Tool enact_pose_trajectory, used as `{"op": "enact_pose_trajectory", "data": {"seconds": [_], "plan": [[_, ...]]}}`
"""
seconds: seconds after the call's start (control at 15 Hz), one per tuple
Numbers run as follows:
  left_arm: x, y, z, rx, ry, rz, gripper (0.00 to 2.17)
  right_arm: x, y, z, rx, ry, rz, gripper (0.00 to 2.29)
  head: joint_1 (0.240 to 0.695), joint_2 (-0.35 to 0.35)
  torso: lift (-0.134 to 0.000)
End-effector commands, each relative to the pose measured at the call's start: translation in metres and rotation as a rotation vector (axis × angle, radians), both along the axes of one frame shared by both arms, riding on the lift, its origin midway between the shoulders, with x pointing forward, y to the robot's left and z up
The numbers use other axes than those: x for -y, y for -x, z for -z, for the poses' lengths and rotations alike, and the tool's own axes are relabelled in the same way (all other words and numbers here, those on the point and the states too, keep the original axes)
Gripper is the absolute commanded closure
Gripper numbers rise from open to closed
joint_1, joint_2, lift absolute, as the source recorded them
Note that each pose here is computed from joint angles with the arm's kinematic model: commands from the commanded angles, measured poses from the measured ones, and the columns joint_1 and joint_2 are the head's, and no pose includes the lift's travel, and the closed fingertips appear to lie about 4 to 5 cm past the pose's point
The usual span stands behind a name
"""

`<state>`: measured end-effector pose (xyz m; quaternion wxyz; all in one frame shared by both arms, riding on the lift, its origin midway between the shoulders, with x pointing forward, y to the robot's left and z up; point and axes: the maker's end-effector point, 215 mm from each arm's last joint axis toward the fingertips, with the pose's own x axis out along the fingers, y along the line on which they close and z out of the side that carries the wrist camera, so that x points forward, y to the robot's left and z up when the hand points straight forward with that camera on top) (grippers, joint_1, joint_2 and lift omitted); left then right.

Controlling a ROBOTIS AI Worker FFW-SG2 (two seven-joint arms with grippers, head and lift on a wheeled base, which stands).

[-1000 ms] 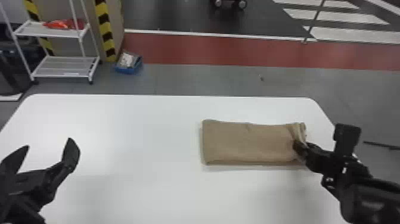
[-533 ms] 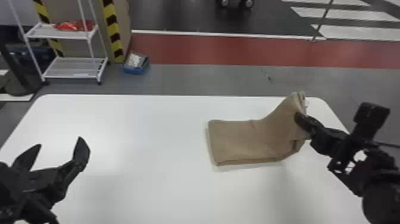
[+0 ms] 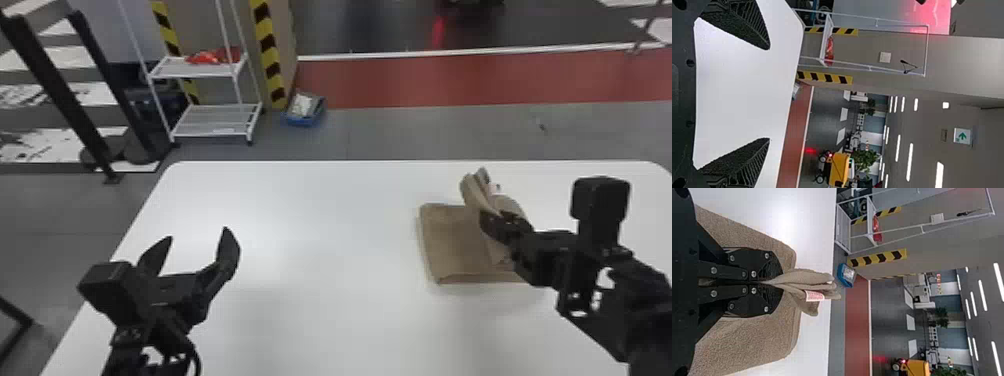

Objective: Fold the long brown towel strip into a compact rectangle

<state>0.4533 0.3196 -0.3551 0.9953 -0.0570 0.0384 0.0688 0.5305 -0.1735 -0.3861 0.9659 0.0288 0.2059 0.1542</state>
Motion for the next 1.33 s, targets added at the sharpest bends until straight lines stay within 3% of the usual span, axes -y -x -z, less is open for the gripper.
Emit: {"op": "enact_pose_trajectory", "data": {"seconds": [0.0, 0.07, 0.13, 0.2, 0.27, 0.4, 0.53, 0.67, 0.73, 0.87, 0.93, 1.27], "plan": [[0.001, 0.000, 0.000, 0.000, 0.002, 0.002, 0.04, -0.029, 0.005, 0.017, -0.027, 0.017, -0.045, 1.44, 0.695, 0.157, -0.116], [0.001, 0.000, 0.000, 0.000, 0.002, 0.002, 0.04, -0.036, 0.006, 0.024, -0.033, 0.022, -0.056, 1.12, 0.695, 0.170, -0.116], [0.001, 0.000, 0.000, 0.000, 0.002, 0.002, 0.04, -0.044, 0.007, 0.027, -0.029, 0.017, -0.067, 0.43, 0.695, 0.179, -0.116], [0.002, -0.001, 0.000, 0.001, 0.002, 0.003, 0.04, -0.052, 0.008, 0.031, -0.028, 0.016, -0.080, 0.04, 0.695, 0.190, -0.116], [0.001, -0.001, 0.000, 0.001, 0.002, 0.002, 0.04, -0.059, 0.006, 0.023, 0.005, -0.006, -0.094, 0.01, 0.695, 0.207, -0.116], [0.001, 0.000, 0.000, 0.000, 0.002, 0.002, 0.04, -0.070, -0.001, -0.017, 0.144, -0.120, -0.113, 0.02, 0.695, 0.222, -0.116], [0.002, 0.000, 0.000, 0.001, 0.002, 0.003, 0.04, -0.065, -0.007, -0.040, 0.210, -0.174, -0.098, 0.04, 0.695, 0.235, -0.116], [0.003, 0.000, 0.000, 0.000, 0.003, 0.005, 0.04, -0.057, -0.017, -0.035, 0.207, -0.137, -0.074, 0.28, 0.695, 0.234, -0.116], [0.003, 0.000, 0.000, 0.000, 0.003, 0.005, 0.04, -0.054, -0.022, -0.023, 0.184, -0.099, -0.068, 0.58, 0.695, 0.229, -0.116], [0.004, 0.000, 0.000, 0.000, 0.003, 0.006, 0.04, -0.061, -0.029, 0.006, 0.127, -0.041, -0.084, 1.57, 0.695, 0.220, -0.116], [0.004, 0.000, -0.001, 0.001, 0.003, 0.006, 0.04, -0.067, -0.033, 0.018, 0.101, -0.017, -0.096, 1.83, 0.695, 0.216, -0.116], [0.001, 0.002, 0.001, -0.002, 0.001, 0.002, 0.04, -0.107, -0.033, 0.049, 0.055, 0.054, -0.179, 1.86, 0.695, 0.239, -0.116]]}}
